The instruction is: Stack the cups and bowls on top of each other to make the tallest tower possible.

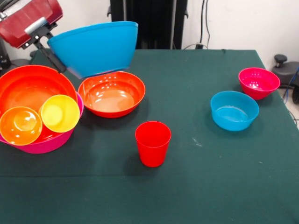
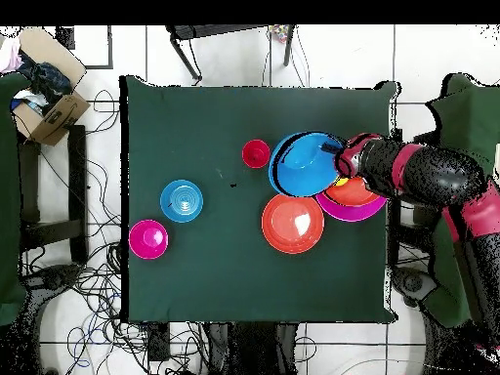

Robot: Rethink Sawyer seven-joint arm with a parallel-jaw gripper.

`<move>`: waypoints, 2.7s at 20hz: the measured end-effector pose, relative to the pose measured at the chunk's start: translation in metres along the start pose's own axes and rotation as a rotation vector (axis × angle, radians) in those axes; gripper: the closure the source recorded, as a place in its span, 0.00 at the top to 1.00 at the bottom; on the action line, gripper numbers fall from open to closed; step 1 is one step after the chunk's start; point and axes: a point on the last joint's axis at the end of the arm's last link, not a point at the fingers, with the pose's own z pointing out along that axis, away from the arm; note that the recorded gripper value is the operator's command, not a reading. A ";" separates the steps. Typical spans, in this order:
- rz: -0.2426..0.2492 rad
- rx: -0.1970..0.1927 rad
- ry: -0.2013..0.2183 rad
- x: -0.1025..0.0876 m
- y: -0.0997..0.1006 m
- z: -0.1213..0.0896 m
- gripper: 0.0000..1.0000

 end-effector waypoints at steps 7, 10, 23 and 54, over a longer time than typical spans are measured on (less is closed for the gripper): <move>-0.012 -0.016 0.000 -0.002 -0.002 0.008 0.00; -0.018 -0.013 0.001 -0.008 -0.003 0.008 0.00; -0.062 -0.004 0.086 -0.010 -0.022 -0.006 0.00; -0.310 0.111 0.146 -0.003 -0.096 -0.048 0.00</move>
